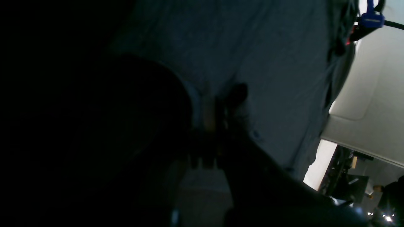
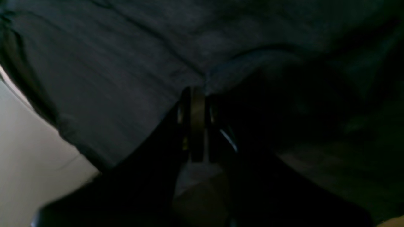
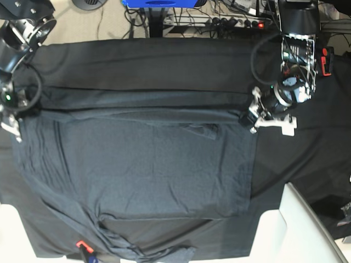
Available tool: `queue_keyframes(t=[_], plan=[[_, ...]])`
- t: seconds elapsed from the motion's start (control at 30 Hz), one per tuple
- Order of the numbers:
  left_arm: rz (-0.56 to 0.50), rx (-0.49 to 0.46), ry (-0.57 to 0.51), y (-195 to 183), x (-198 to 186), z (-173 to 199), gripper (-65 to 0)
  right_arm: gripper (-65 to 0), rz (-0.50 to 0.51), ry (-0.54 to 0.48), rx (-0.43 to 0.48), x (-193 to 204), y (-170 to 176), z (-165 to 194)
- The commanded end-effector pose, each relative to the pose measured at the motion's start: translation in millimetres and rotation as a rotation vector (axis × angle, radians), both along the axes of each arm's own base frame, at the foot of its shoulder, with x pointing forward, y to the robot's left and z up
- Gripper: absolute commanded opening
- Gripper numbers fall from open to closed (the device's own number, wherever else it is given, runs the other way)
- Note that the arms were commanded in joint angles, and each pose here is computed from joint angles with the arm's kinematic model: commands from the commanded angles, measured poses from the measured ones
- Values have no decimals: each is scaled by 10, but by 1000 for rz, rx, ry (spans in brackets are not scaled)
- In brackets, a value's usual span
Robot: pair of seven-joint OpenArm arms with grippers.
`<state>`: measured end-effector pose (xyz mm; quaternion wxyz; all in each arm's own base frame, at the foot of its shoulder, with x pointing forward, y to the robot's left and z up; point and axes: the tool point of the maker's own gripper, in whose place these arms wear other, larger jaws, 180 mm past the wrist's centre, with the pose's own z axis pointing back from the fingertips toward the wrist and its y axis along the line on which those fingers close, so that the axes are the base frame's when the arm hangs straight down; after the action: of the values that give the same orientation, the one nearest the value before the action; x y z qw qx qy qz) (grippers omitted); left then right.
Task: Fold the T-shirt properly
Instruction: 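Fold the held edge over with both grippers and lower it onto the shirt, then open the left gripper and reposition it along the shirt edge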
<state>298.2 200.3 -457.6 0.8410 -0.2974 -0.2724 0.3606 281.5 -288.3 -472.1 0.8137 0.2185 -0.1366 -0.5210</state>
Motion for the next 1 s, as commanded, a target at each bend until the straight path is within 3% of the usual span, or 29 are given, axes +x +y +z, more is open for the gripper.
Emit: queue_keyframes(t=[0.0, 0.73, 0.83, 0.97], plan=[[10, 4, -40, 68, 98, 115, -650, -644, -5, -47, -17, 132, -89, 133], [32, -7, -41, 100, 235, 108, -650, -632, -17, -58, -36, 150, -114, 125], [32, -10, -50, 94, 255, 136, -650, -557, -19, -63, -37, 155, -118, 135], [33, -14, -55, 81, 265, 150, -375, -308, -15, -76, -39, 175, -122, 156]])
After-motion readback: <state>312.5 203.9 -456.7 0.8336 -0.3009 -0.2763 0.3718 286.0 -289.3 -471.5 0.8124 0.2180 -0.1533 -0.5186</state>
